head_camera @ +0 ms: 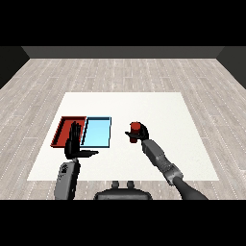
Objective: Pick the red can and put it in the red box
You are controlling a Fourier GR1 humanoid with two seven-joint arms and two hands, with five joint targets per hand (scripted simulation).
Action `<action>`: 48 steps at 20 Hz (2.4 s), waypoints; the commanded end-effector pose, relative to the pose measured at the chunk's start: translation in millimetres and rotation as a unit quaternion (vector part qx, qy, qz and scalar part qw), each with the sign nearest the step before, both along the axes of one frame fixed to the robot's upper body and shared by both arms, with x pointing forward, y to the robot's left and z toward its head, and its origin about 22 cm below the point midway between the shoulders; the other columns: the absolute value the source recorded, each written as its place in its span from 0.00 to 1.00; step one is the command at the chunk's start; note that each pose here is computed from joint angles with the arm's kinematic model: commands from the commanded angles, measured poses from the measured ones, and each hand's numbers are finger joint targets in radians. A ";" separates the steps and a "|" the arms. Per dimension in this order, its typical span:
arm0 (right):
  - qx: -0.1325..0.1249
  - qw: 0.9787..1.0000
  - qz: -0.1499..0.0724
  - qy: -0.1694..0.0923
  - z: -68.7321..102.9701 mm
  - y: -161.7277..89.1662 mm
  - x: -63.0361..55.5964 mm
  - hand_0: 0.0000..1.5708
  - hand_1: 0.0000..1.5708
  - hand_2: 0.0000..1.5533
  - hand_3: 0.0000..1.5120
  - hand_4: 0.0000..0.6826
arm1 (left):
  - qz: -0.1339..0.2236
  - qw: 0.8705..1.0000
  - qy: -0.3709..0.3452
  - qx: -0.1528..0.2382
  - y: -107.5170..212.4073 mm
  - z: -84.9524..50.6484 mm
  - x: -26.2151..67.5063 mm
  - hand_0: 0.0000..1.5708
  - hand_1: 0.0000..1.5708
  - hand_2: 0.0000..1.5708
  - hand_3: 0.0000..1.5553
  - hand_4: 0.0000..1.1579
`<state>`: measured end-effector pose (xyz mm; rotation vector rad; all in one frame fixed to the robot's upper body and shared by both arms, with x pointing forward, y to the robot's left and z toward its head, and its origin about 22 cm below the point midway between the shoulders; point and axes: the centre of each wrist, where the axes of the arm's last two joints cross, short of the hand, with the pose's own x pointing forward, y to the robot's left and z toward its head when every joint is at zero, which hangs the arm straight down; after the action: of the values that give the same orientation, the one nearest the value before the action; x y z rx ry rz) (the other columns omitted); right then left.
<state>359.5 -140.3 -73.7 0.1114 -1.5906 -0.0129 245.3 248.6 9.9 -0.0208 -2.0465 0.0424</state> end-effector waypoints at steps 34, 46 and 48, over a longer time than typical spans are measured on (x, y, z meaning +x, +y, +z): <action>-0.016 0.986 0.000 -0.166 116.0 44.6 -55.6 0.92 0.92 0.92 0.92 0.96 | -0.088 0.994 0.067 0.014 -86.6 11.9 9.2 0.00 0.00 0.00 0.00 0.00; 0.006 0.986 0.009 -0.166 115.3 37.2 -63.0 0.93 0.93 0.93 0.92 0.94 | -0.122 0.986 0.113 0.010 -133.5 8.4 23.0 0.00 0.00 0.00 0.00 0.00; 0.003 0.986 0.010 -0.163 116.6 57.8 -64.5 0.93 0.93 0.93 0.92 0.92 | -0.126 0.986 0.113 0.004 -135.3 -16.8 21.4 0.00 0.00 0.00 0.00 0.00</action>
<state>301.1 -87.3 36.7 0.1426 -1.9205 0.0151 265.8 123.3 7.2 -0.2499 -1.8218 -0.1178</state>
